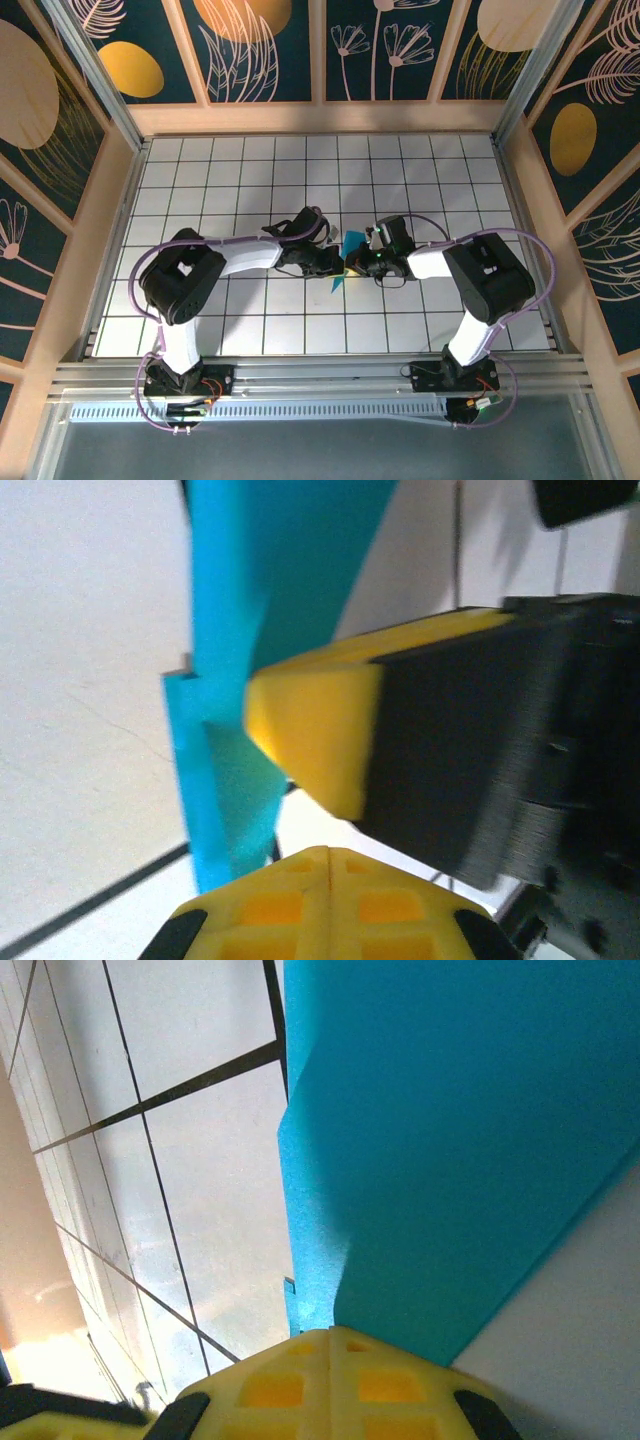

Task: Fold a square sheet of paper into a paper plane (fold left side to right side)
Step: Fold the wing for the fifth time at the center of the table.

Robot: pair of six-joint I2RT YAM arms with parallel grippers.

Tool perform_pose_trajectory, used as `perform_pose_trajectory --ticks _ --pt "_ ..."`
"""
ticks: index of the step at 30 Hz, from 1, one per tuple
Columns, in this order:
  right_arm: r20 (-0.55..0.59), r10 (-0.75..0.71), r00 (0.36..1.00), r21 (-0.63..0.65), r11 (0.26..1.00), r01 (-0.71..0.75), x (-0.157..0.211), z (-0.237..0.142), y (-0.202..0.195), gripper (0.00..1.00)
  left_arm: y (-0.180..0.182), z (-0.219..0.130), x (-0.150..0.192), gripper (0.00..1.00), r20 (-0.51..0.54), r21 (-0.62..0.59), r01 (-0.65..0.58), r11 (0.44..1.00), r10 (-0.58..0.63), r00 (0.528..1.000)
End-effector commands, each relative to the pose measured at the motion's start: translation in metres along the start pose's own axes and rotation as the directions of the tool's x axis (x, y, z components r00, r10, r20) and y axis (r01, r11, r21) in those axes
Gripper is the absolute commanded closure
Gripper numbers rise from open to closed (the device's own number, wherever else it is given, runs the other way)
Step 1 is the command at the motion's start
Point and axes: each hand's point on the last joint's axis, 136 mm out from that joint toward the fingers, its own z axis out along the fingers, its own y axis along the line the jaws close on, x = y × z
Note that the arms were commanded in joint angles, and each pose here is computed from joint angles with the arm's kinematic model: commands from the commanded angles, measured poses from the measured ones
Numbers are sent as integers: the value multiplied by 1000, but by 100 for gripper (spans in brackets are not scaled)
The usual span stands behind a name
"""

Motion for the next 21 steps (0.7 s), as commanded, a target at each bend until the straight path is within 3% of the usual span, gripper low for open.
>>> perform_pose_trajectory --ticks 1,21 --pt "-93 88 992 158 985 -73 34 6 -50 100 -6 -6 15 100 -54 47 42 998 -39 998" --pt "-96 75 992 179 982 -57 33 6 -52 100 18 13 28 100 -102 21 77 997 -75 992"
